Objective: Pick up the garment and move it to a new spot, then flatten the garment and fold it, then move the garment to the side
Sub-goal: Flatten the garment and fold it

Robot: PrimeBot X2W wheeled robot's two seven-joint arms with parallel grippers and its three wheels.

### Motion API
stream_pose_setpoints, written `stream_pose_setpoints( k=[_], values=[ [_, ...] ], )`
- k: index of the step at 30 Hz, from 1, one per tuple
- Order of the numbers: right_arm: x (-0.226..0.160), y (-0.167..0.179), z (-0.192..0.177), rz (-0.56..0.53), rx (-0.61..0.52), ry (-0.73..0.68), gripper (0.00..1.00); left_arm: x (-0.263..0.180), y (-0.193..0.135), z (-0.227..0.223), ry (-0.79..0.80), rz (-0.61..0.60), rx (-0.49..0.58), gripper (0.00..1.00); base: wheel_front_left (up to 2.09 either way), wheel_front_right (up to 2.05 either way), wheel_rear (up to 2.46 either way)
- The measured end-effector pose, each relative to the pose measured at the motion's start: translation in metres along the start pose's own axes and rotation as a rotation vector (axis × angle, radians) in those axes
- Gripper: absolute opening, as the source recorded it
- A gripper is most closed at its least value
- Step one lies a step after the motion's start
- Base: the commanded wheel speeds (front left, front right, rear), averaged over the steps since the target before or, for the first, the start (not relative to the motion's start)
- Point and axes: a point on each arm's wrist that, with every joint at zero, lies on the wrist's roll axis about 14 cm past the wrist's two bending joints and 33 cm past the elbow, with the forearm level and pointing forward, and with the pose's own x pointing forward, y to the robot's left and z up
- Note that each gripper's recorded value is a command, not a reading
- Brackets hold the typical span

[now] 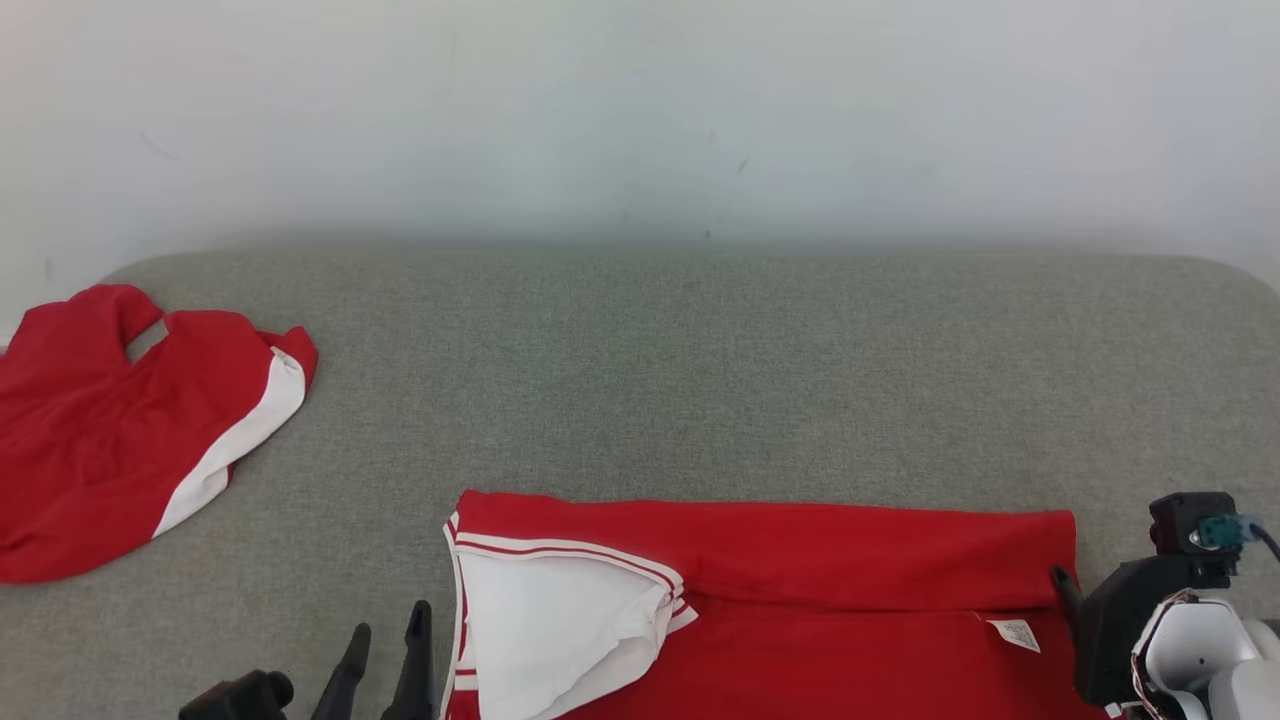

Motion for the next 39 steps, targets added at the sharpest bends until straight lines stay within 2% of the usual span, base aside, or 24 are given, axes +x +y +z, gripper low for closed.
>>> stream_pose_setpoints(
  k=[7,12,17,22,28,33,39],
  values=[
    [-0.019,0.012,0.011,0.006,0.169,-0.086,1.00,-0.009,-0.003,0.034,-0.179,-0.029,0.105,1.00,0.00,0.00,0.00],
    [-0.024,0.009,-0.001,-0.027,0.205,-0.038,1.00,-0.014,-0.011,0.053,-0.263,-0.067,0.161,1.00,0.00,0.00,0.00],
    [-0.018,0.001,-0.011,-0.076,0.207,0.017,1.00,-0.016,-0.008,0.051,-0.266,-0.078,0.208,1.00,0.00,0.00,0.00],
    [-0.006,0.004,-0.016,-0.080,0.206,0.053,1.00,-0.015,-0.004,0.050,-0.263,-0.071,0.228,1.00,0.00,0.00,0.00],
    [0.010,-0.002,-0.032,-0.113,0.212,0.126,1.00,-0.011,0.003,0.048,-0.251,-0.050,0.328,1.00,0.00,0.00,0.00],
    [0.024,0.003,-0.038,-0.101,0.235,0.165,1.00,-0.005,0.010,0.050,-0.234,-0.032,0.399,1.00,0.00,0.00,0.00],
    [0.039,0.012,-0.043,-0.076,0.246,0.209,1.00,0.000,0.024,0.052,-0.205,0.000,0.427,1.00,0.00,0.00,0.00]
  ],
)
